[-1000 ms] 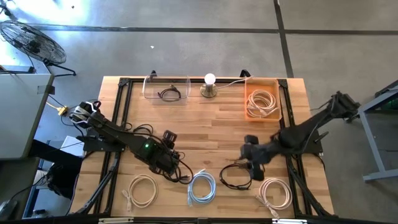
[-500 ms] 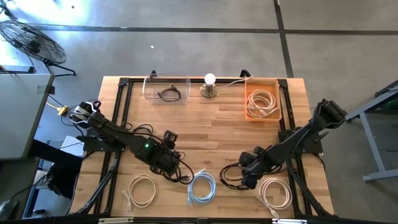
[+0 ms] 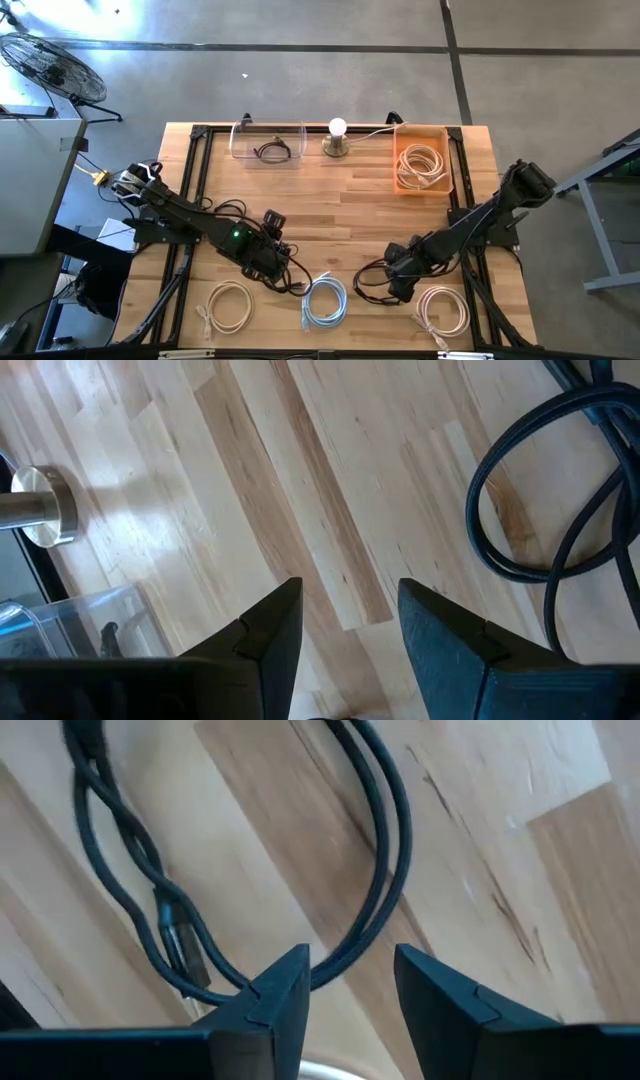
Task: Pick & Place USB Port
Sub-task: Put the black USB cable into the transparent bin
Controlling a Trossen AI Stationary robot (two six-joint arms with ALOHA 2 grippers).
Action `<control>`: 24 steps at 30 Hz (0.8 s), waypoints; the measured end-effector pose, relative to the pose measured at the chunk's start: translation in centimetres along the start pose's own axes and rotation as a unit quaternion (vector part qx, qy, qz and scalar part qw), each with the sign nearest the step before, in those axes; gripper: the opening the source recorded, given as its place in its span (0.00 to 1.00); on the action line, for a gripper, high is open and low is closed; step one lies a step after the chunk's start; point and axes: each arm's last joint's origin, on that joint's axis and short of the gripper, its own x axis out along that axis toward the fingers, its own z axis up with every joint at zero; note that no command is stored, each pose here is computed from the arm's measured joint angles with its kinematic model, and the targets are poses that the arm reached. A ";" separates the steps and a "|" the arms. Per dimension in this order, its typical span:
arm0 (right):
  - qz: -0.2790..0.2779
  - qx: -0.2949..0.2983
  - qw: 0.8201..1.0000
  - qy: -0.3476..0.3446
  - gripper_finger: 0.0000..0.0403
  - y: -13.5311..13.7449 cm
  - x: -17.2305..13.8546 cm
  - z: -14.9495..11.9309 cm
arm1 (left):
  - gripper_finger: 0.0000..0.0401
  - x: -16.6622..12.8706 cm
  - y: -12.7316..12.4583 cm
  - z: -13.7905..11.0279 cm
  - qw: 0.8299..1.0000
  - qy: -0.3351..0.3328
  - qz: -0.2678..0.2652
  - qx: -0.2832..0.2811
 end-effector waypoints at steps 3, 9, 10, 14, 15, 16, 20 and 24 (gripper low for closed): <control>-0.002 0.001 1.000 -0.003 0.35 0.0 0.0 0.0 | 0.40 0.0 0.0 0.1 1.000 -0.003 0.000 -0.001; -0.004 0.000 1.000 -0.004 0.35 0.1 0.1 -0.1 | 0.40 0.0 0.0 0.1 1.000 -0.004 0.000 -0.004; -0.006 -0.003 1.000 -0.003 0.35 0.1 0.2 -0.2 | 0.40 0.0 0.0 0.1 1.000 -0.004 -0.001 -0.006; -0.016 -0.010 1.000 0.013 0.35 0.5 1.2 -0.6 | 0.40 0.0 0.0 0.1 1.000 -0.004 -0.004 -0.013; -0.018 -0.013 1.000 0.016 0.35 0.6 1.6 -0.6 | 0.40 0.0 0.0 0.1 1.000 -0.003 -0.004 -0.013; -0.019 -0.014 1.000 0.018 0.35 0.7 1.9 -0.6 | 0.40 0.0 0.0 0.1 1.000 -0.003 -0.004 -0.012; -0.016 -0.025 0.999 0.021 0.35 1.1 2.8 -0.4 | 0.40 0.0 0.0 0.1 1.000 -0.003 -0.004 -0.013; -0.007 -0.027 0.999 0.024 0.35 1.2 3.0 -0.4 | 0.40 0.0 0.0 0.1 1.000 -0.003 -0.004 -0.013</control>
